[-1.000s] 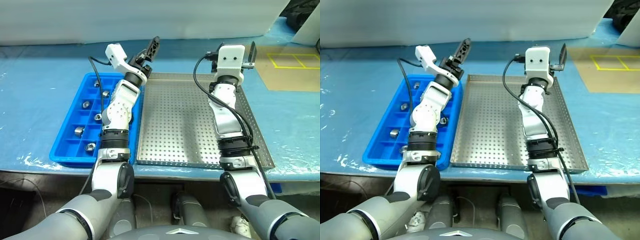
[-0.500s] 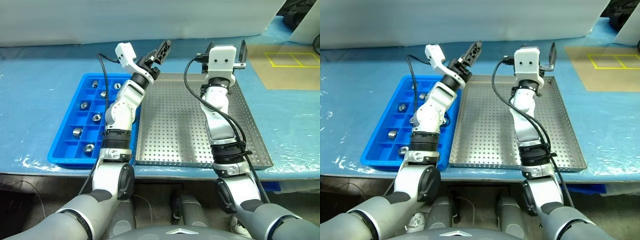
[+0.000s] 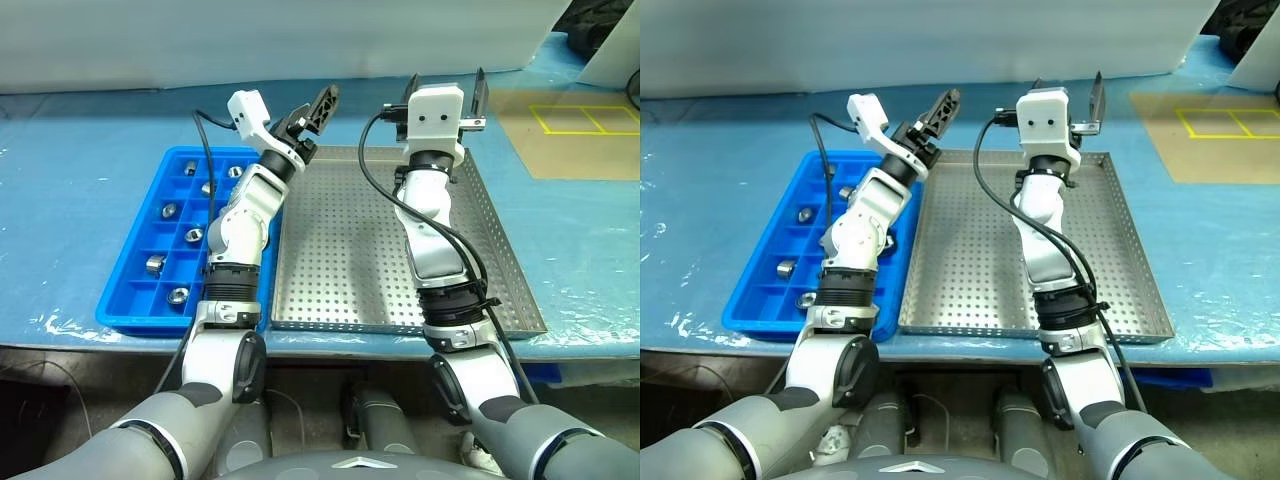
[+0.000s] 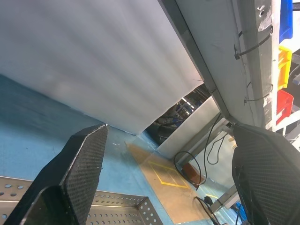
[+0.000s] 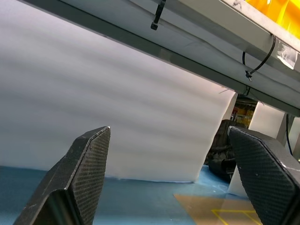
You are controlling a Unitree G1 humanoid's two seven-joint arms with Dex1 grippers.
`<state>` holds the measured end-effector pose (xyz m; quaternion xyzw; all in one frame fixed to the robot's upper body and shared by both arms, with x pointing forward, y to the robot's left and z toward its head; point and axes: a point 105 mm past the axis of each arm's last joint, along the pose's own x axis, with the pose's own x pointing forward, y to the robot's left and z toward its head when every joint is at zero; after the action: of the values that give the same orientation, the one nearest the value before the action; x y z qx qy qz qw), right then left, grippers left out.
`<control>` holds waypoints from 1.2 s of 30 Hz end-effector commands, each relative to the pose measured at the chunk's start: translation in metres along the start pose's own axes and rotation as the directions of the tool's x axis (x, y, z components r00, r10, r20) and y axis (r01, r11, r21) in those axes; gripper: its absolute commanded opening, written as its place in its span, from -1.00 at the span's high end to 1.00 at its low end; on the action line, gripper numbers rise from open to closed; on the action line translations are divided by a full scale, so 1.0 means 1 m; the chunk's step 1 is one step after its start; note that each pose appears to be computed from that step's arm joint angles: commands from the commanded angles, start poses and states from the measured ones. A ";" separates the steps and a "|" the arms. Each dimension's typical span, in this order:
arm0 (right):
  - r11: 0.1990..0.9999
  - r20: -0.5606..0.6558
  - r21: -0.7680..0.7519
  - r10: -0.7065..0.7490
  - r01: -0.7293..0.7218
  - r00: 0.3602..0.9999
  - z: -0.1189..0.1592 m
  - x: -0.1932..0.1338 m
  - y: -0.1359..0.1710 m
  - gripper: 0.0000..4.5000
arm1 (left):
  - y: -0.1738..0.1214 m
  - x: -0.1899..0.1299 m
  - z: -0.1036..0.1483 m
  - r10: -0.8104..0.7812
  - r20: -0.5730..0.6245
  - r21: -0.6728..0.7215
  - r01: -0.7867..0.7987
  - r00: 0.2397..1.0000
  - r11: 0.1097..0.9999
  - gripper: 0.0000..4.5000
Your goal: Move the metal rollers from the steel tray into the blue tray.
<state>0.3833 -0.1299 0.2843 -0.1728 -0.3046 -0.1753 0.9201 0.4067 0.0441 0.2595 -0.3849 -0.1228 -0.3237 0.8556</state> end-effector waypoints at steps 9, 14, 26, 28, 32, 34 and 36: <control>0.999 0.073 -0.014 -0.044 0.045 0.996 0.017 0.008 -0.014 -0.84 | -0.024 0.013 0.015 -0.117 0.035 0.053 0.115 0.993 0.992 -1.00; 0.999 0.076 -0.009 -0.040 0.041 0.996 0.022 0.004 -0.012 -0.84 | -0.035 0.017 0.008 -0.179 -0.003 0.062 0.179 0.984 0.982 -1.00; 1.000 0.069 -0.003 -0.005 0.006 0.998 0.026 -0.004 -0.001 -0.84 | -0.043 0.018 -0.005 -0.222 -0.056 0.030 0.224 0.973 0.974 -1.00; 1.000 0.065 0.006 -0.003 0.002 0.998 0.027 -0.002 0.002 -0.84 | -0.045 0.018 -0.002 -0.236 -0.063 0.051 0.240 0.970 0.969 -1.00; 0.999 0.058 0.046 0.015 -0.018 0.998 0.029 -0.004 0.012 -0.84 | -0.043 0.014 0.001 -0.229 -0.081 0.072 0.235 0.970 0.969 -1.00; 0.998 0.049 0.062 0.015 -0.018 0.999 0.028 -0.004 0.014 -0.84 | -0.041 0.011 -0.001 -0.219 -0.100 0.070 0.227 0.970 0.971 -1.00; 0.997 0.054 0.072 0.010 -0.014 0.998 0.030 -0.003 0.016 -0.84 | -0.043 0.010 0.003 -0.228 -0.106 0.100 0.239 0.968 0.966 -1.00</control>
<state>0.3796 -0.1077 0.2826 -0.1604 -0.2979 -0.1533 0.9285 0.3946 0.0201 0.2769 -0.3212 -0.1210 -0.4209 0.8397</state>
